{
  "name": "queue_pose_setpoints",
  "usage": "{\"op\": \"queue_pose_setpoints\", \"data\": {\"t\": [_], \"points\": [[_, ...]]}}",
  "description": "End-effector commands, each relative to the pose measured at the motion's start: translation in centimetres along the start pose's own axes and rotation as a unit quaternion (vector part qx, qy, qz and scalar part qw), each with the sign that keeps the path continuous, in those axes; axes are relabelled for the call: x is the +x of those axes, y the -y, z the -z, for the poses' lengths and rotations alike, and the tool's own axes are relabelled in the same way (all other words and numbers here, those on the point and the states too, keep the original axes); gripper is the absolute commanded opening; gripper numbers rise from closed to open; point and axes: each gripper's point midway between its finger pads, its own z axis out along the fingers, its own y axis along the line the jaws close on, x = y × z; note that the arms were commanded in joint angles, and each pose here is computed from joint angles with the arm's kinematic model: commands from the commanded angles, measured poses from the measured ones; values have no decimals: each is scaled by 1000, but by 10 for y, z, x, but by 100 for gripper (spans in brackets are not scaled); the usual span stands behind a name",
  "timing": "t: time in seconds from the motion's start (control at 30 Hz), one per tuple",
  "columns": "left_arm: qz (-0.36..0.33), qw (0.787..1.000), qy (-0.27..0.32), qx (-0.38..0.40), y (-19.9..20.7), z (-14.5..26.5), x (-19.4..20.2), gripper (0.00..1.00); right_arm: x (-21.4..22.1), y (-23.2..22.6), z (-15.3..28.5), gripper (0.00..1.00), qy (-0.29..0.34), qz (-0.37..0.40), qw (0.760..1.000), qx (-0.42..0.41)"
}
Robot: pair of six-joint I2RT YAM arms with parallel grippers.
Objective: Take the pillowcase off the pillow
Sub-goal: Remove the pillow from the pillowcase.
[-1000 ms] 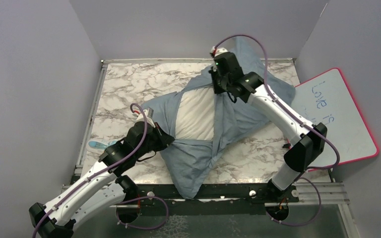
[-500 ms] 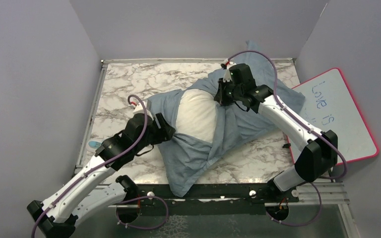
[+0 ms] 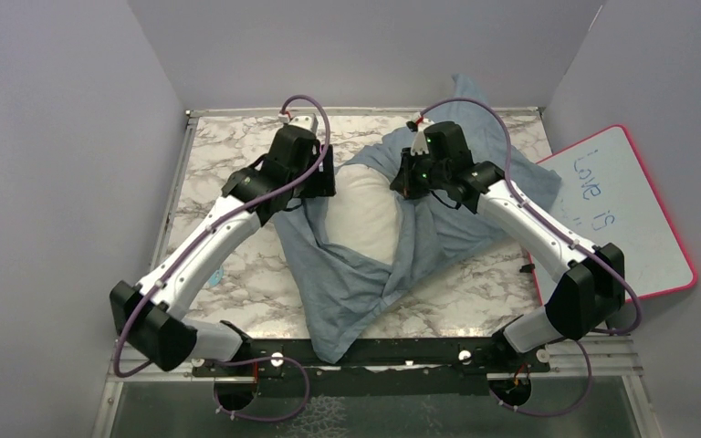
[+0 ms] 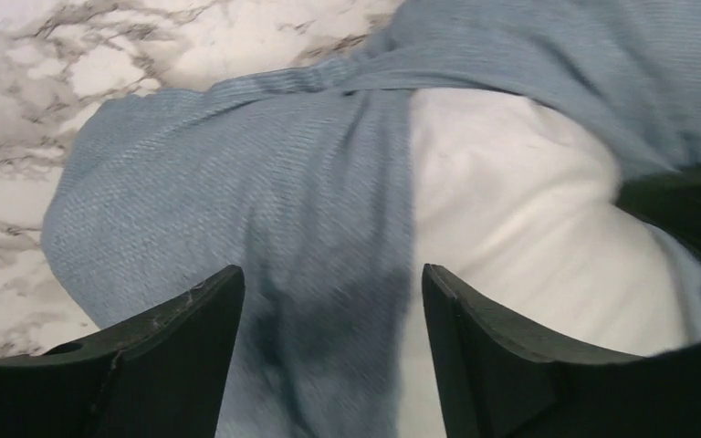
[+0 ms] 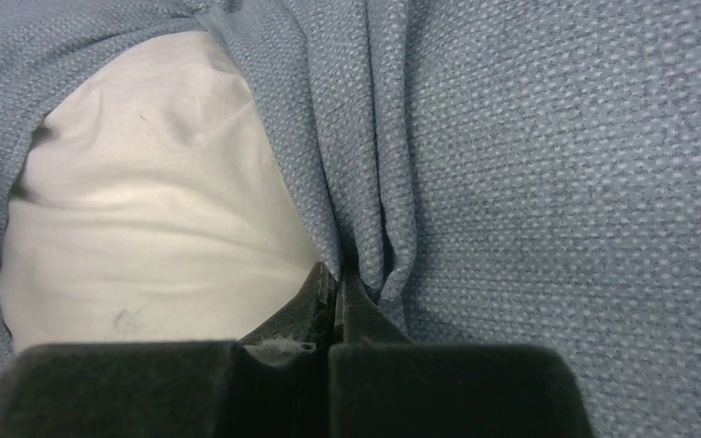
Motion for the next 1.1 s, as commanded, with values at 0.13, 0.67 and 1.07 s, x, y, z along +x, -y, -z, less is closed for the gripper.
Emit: {"op": "queue_pose_setpoints", "data": {"t": [0.13, 0.67, 1.07], "points": [[-60, 995, -85, 11, -19, -24, 23, 72, 49, 3, 14, 1, -85, -14, 996, 7], [-77, 979, -118, -146, -85, -14, 45, 21, 58, 13, 4, 1, -93, -22, 995, 29], [61, 962, -142, -224, -202, 5, 68, 0, 49, 37, 0, 1, -87, 2, 992, 96]]}}
